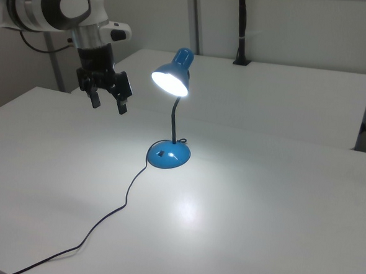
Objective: Turn off the lamp
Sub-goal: 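Move the gripper toward the blue lamp's dome base, then lower the gripper over the switch on the lamp base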
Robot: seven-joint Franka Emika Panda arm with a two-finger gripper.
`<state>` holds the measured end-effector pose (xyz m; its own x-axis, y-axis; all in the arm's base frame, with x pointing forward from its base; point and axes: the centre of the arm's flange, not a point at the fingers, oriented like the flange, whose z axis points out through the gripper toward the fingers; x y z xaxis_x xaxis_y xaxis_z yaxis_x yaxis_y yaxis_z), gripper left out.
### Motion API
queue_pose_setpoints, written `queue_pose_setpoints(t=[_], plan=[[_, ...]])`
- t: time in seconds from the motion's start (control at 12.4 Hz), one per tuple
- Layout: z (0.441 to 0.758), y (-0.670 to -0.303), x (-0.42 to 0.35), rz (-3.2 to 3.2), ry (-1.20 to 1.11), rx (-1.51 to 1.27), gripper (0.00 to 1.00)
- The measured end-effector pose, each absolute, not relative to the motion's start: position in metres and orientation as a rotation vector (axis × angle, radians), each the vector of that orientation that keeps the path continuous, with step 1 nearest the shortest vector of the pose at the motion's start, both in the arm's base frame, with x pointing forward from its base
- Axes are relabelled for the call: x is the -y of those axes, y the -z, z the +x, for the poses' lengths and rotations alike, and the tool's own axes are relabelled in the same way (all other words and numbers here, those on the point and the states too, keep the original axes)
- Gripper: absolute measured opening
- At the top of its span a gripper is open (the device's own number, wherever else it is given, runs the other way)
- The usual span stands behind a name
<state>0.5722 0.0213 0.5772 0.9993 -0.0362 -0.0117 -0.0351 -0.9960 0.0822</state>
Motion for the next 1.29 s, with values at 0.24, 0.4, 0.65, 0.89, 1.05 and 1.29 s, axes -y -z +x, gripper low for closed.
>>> queue_pose_setpoints(t=[0.24, 0.4, 0.65, 0.89, 1.05, 1.29], plan=[[0.572, -0.577, -0.021, 3.060, 0.023, 0.012, 0.84], [0.573, -0.576, -0.021, 3.059, 0.026, 0.003, 0.50], [0.574, -0.575, -0.021, 3.059, 0.025, 0.002, 0.19], [0.577, -0.573, -0.022, 3.061, -0.006, -0.003, 0.01], [0.587, -0.560, -0.023, 3.062, -0.083, -0.013, 0.01], [0.601, -0.523, -0.024, 3.060, -0.068, -0.021, 0.01]])
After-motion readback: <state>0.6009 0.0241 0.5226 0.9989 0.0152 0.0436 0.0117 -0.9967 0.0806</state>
